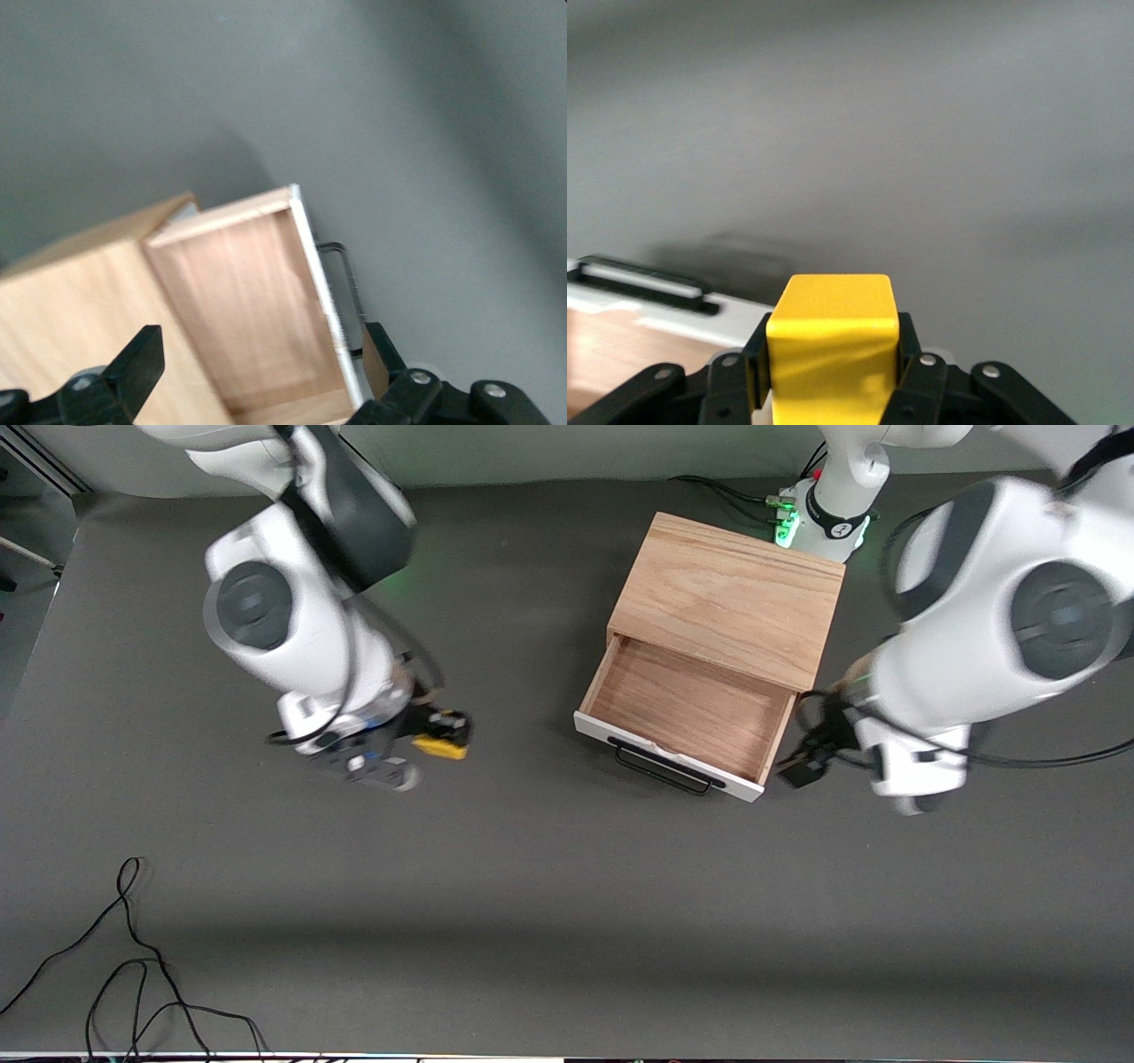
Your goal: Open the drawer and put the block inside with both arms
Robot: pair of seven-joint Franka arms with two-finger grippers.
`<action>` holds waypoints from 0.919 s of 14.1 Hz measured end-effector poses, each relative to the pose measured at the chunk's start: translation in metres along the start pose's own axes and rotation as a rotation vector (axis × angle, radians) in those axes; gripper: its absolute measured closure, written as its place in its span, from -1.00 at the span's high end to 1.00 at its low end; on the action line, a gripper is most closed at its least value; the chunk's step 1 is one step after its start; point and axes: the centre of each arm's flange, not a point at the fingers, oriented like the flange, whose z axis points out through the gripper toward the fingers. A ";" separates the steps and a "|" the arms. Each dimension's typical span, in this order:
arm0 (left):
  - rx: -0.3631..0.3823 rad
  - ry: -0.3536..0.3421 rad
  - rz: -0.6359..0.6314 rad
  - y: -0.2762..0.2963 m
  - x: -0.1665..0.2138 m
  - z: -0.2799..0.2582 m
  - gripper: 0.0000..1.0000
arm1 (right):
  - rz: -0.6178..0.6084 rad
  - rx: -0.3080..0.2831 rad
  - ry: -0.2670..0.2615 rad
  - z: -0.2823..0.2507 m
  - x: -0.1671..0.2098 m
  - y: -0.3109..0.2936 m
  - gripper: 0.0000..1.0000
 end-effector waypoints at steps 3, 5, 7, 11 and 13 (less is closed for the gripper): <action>0.007 -0.016 0.139 -0.055 0.046 -0.024 1.00 | -0.042 0.020 0.058 0.027 -0.048 -0.076 0.09; 0.004 -0.023 0.240 -0.090 0.071 -0.032 1.00 | -0.060 0.034 0.111 0.058 -0.078 -0.123 0.09; 0.003 -0.028 0.352 -0.119 0.084 -0.037 1.00 | -0.081 0.068 0.134 0.091 -0.094 -0.155 0.09; 0.038 0.006 0.578 -0.151 0.083 -0.042 1.00 | -0.041 0.119 0.132 0.137 -0.119 -0.187 0.09; 0.031 0.049 0.653 -0.153 0.074 -0.045 1.00 | -0.013 0.109 0.118 0.152 -0.133 -0.193 0.09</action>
